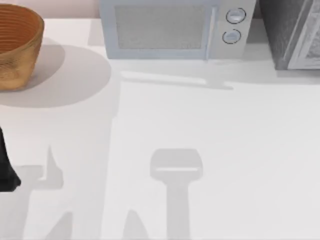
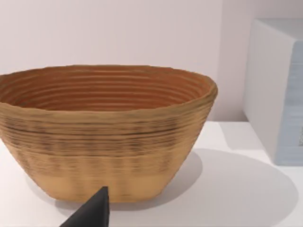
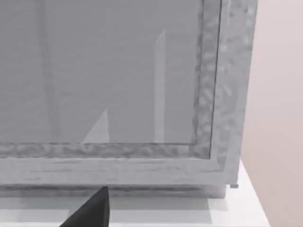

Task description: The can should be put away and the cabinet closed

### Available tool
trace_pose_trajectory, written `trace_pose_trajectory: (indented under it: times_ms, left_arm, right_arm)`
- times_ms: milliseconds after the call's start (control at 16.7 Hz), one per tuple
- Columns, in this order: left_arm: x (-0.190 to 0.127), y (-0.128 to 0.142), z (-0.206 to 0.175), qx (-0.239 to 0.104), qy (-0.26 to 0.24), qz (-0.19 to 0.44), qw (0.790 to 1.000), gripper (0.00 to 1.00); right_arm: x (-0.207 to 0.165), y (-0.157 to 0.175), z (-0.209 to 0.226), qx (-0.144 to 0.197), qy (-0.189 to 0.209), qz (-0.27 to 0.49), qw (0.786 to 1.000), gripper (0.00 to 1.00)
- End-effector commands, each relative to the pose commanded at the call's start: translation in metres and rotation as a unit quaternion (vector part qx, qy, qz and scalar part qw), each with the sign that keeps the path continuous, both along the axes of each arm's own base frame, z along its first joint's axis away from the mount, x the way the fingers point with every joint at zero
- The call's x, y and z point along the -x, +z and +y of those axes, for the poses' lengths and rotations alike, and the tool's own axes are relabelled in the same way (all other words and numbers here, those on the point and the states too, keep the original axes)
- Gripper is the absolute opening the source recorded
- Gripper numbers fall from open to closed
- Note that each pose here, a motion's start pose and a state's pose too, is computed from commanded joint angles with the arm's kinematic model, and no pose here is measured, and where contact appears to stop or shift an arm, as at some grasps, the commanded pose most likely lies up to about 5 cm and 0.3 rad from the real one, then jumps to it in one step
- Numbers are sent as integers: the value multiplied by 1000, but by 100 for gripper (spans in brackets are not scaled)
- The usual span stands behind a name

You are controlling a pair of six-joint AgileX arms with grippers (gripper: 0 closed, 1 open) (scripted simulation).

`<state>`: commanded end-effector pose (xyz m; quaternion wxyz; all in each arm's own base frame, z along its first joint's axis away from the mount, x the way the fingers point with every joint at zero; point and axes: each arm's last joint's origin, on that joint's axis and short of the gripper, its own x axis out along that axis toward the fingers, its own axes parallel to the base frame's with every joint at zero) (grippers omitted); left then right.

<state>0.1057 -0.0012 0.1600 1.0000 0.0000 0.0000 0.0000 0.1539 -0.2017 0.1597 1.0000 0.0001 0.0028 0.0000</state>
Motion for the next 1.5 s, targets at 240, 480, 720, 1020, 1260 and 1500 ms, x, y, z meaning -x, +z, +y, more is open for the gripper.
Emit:
trace_pose_trajectory:
  times_ms: [240,480,720,1020,1260,1500]
  left_arm:
    - [0,0,0,0,0,0,1000,100]
    - [0,0,0,0,0,0,1000,100]
    - [0,0,0,0,0,0,1000,100]
    - [0,0,0,0,0,0,1000,100]
    - [0,0,0,0,0,0,1000,100]
    - [0,0,0,0,0,0,1000,100]
  right_arm:
    - [0,0,1,-2,1,1,1000,100]
    - [-10,17,-16,0,4,0,1000,100]
    - [-26,67,-49,-2,5,2,1000,100]
    - [-36,169,-71,-11,2,8,1000,100]
    - [-27,257,-55,-15,0,10,1000,100]
    - [-11,322,-20,-9,0,6,1000,100]
